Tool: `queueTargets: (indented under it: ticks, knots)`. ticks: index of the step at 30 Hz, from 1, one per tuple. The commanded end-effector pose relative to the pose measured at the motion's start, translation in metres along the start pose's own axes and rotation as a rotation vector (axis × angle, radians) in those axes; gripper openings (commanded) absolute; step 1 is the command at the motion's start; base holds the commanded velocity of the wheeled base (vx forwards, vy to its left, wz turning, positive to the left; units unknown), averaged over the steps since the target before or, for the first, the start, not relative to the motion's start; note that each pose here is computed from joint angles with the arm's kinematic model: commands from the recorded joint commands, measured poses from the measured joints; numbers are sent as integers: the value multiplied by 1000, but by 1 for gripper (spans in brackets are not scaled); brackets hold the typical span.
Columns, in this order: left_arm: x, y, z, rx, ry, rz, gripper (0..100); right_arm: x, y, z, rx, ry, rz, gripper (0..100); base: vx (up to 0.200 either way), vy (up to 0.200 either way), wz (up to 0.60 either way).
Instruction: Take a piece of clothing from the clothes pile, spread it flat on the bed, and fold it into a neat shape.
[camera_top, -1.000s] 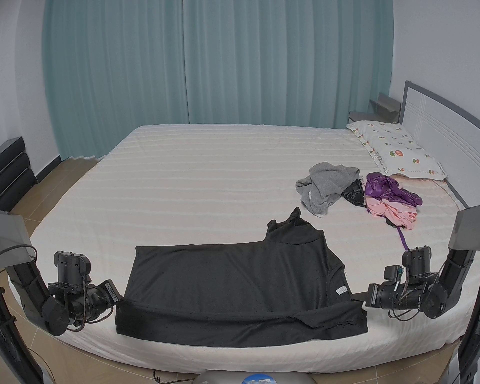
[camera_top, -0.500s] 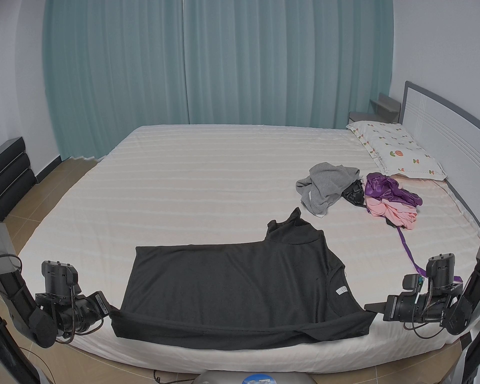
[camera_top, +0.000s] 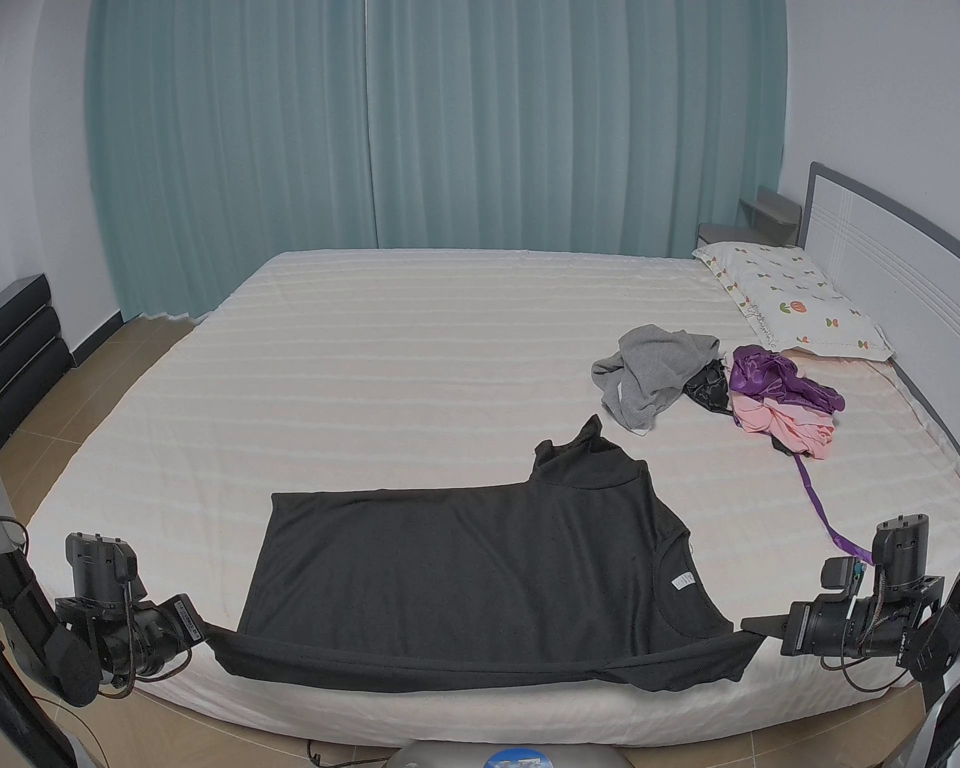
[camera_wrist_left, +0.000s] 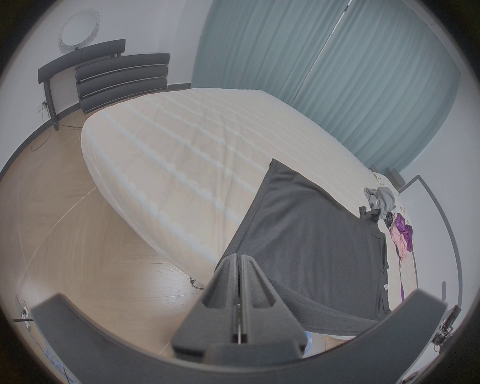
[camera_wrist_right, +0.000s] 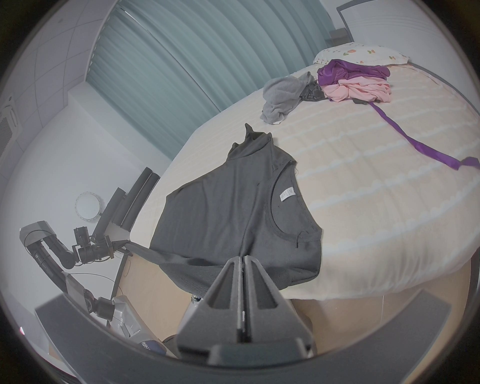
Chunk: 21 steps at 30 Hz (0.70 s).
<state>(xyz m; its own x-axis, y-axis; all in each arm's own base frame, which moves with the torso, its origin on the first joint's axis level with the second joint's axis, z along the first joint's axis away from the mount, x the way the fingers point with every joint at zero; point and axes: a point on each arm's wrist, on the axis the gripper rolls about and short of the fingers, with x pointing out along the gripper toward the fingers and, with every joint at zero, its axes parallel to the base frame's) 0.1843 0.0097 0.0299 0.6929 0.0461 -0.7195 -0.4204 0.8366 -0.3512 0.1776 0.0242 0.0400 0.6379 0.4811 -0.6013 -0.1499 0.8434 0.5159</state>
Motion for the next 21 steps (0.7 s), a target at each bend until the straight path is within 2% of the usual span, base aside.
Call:
queueTargets:
  ticks: [1,9,17,21]
  knots:
    - [-3,3,-1,-8,-1,6,0,-4,2,-6,0,23,-1,0,0,0,0]
    - [-3,5,-4,-6,18,14,0,-5,2,-9,6,44,-11,0,0,0,0]
    - [0,6,-12,8,66,25,0,-5,-1,-15,5,108,-34,0,0,0,0]
    - [9,4,-11,12,78,29,0,4,-3,-9,3,102,-46,0,0,0,0]
